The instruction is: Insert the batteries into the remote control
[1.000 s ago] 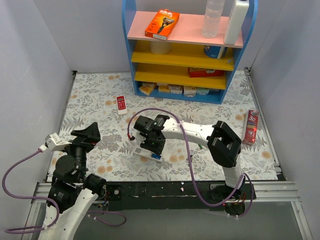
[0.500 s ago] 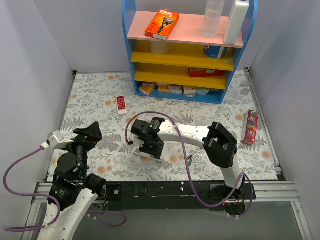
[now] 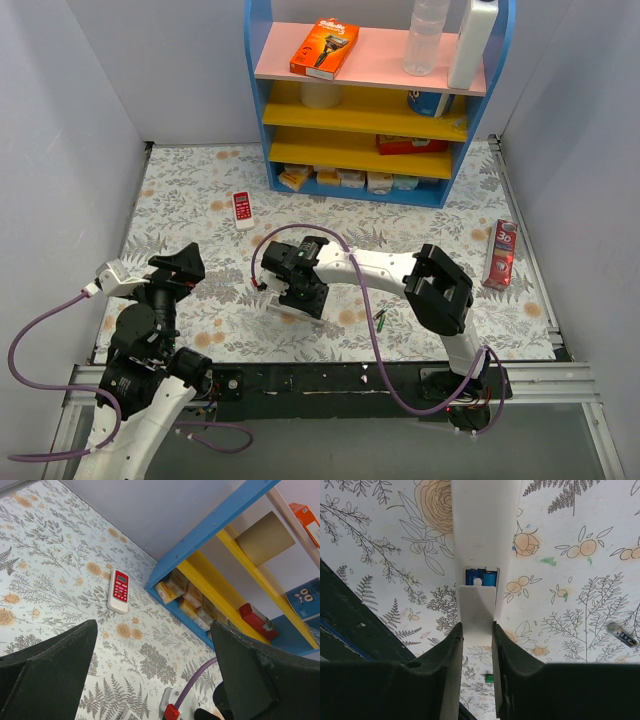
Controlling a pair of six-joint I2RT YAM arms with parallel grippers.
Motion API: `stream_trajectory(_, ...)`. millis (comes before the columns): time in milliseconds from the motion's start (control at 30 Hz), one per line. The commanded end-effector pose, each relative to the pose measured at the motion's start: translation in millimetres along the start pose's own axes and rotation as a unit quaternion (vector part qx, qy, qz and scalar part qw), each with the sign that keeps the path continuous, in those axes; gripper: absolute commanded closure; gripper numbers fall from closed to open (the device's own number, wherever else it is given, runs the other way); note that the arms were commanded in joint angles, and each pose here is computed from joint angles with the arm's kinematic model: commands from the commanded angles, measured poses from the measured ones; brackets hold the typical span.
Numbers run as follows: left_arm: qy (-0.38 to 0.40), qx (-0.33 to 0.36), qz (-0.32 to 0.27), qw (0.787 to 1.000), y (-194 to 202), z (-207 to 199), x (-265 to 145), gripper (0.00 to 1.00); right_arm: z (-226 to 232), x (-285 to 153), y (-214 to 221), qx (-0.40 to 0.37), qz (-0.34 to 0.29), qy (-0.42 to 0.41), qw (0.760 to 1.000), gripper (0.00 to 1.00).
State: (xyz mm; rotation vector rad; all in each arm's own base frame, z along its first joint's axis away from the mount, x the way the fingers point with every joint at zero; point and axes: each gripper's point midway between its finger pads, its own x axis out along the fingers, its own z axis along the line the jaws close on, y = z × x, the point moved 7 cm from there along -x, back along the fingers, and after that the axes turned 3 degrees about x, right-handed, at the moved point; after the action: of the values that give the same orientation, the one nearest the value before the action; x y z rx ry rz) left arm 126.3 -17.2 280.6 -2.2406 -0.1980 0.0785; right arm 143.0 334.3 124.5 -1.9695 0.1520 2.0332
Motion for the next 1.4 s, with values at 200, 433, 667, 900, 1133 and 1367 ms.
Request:
stream_trajectory(200,-0.012,0.014,0.0,1.0,2.3,2.1,4.1,0.02,-3.7,8.0,-2.7,0.004,0.005,0.021,1.0,0.71)
stream_trajectory(433,-0.013,0.013,0.0,1.0,2.4,2.5,3.9,0.02,-3.4,10.6,-2.1,0.005,0.009,0.016,1.0,0.7)
stream_trajectory(667,-0.015,0.013,0.0,1.0,2.8,3.3,4.1,0.02,-2.4,13.3,-2.4,0.004,0.01,0.013,1.0,0.68)
stream_trajectory(900,-0.015,0.012,0.0,1.0,2.5,3.1,3.9,0.02,-2.6,10.4,-5.9,0.004,0.005,0.013,1.0,0.67)
stream_trajectory(1133,-0.017,0.013,0.001,1.0,2.9,3.6,4.1,0.02,-1.1,4.2,-9.4,0.004,-0.007,0.005,1.0,0.66)
stream_trajectory(1367,-0.016,0.013,0.002,1.0,3.1,3.6,3.8,0.02,0.0,3.7,-10.3,0.003,-0.008,0.005,1.0,0.66)
